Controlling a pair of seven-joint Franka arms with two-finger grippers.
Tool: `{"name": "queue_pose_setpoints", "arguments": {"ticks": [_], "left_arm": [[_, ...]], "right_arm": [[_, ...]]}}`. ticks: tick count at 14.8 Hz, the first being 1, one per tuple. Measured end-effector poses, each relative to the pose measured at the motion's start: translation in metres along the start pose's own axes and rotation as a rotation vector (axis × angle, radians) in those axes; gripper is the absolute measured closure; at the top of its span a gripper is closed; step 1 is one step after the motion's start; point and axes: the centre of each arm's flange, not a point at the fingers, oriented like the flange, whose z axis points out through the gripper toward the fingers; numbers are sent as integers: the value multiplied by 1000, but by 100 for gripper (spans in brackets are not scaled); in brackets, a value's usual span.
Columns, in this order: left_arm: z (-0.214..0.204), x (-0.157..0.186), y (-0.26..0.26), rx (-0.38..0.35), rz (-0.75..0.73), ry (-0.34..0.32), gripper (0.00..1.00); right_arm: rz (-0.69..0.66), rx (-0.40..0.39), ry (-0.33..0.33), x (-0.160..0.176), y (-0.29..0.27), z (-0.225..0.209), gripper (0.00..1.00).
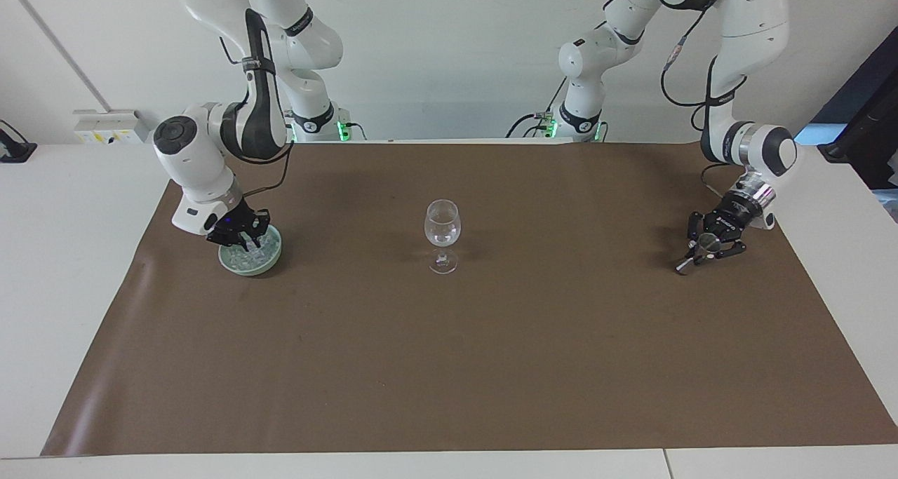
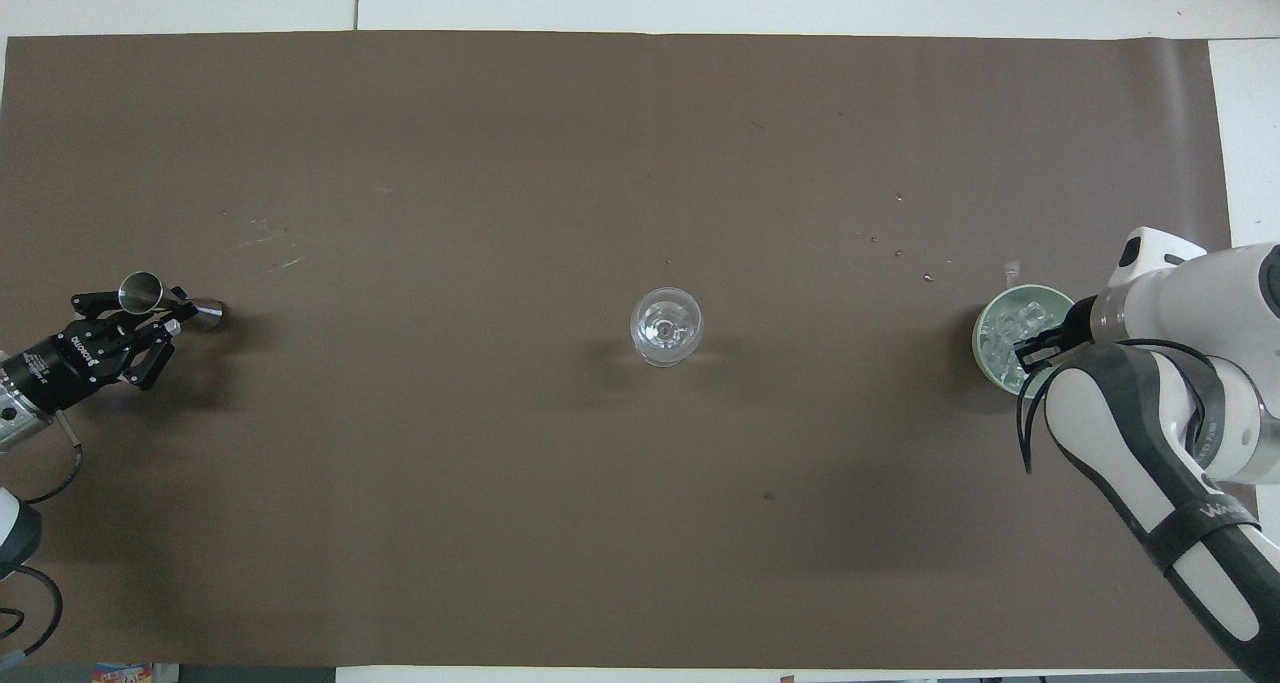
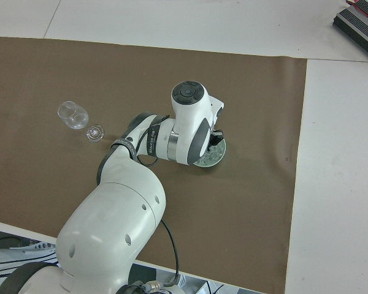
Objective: Pour wine and add ice with both arms
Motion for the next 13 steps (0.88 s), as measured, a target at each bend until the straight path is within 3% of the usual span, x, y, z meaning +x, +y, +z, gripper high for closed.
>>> {"name": "queue_pose_setpoints", "arguments": {"ticks": [1,7,8,13], "left_arm": [[0,0,0,-1,0,-1,72],[-6,-1,1,-14,-3,-6,6],[-10,-2,3,-21,-2,-9,0],[-47,-15,12,30,53,-31,0]], "right_arm": [[3,7,-4,2,1,-5,79],[-3,19,-16,22,7,-56,79],[-2,24,-21,27,7,-70,79],[78,60,-30,62,-38,-154,79]]}}
